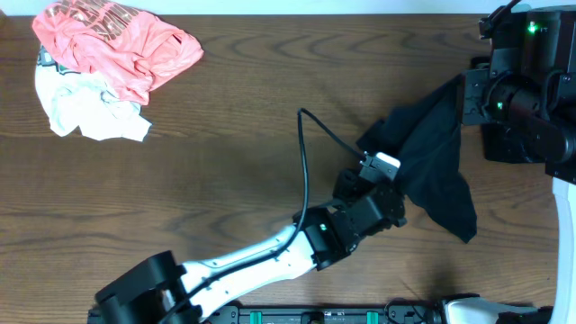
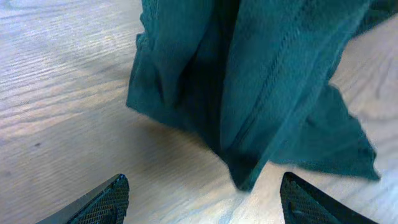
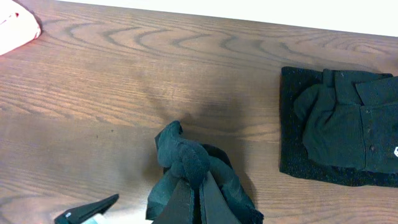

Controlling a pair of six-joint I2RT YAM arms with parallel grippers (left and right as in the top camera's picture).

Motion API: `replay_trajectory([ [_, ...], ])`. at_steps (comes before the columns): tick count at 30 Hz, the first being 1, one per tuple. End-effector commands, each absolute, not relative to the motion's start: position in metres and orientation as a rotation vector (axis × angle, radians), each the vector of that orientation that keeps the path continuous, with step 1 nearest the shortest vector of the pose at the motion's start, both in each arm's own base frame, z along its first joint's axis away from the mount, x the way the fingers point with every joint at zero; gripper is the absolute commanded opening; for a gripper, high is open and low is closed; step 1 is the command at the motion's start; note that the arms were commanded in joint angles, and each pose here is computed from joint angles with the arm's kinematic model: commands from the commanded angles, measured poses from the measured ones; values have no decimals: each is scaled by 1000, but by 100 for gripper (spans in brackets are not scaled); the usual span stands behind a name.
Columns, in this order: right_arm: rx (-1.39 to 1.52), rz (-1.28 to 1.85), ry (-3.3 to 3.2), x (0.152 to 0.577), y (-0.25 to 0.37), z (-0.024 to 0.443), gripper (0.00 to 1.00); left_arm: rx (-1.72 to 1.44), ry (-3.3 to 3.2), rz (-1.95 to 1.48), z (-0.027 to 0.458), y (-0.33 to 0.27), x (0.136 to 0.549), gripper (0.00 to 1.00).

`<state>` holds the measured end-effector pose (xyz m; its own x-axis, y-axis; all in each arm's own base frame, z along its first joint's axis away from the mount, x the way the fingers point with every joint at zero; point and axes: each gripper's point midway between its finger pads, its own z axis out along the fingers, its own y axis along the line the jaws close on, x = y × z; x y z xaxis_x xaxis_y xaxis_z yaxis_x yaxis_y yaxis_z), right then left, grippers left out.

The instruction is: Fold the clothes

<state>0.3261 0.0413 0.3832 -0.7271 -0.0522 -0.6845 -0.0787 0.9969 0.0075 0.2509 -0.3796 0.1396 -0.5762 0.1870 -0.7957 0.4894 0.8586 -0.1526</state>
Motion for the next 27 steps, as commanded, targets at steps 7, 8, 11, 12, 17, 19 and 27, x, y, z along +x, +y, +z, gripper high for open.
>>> replay_trajectory([
  [7,-87,27,2380,325,36,387,1,332,2168,-467,106,-398,271,91],
  [8,-87,27,2380,325,36,387,1,332,2167,-468,106,-398,271,92],
  [11,-86,28,2375,326,36,387,1,327,2160,-477,108,-399,272,94],
  [12,-86,28,2371,327,36,388,1,326,2158,-480,108,-400,272,94],
  [17,-85,29,2364,328,36,389,1,324,2144,-516,107,-408,272,98],
  [19,-85,30,2365,328,36,389,1,327,2142,-524,102,-411,272,100],
  [27,-85,29,2364,328,36,389,1,351,2144,-546,80,-424,271,98],
])
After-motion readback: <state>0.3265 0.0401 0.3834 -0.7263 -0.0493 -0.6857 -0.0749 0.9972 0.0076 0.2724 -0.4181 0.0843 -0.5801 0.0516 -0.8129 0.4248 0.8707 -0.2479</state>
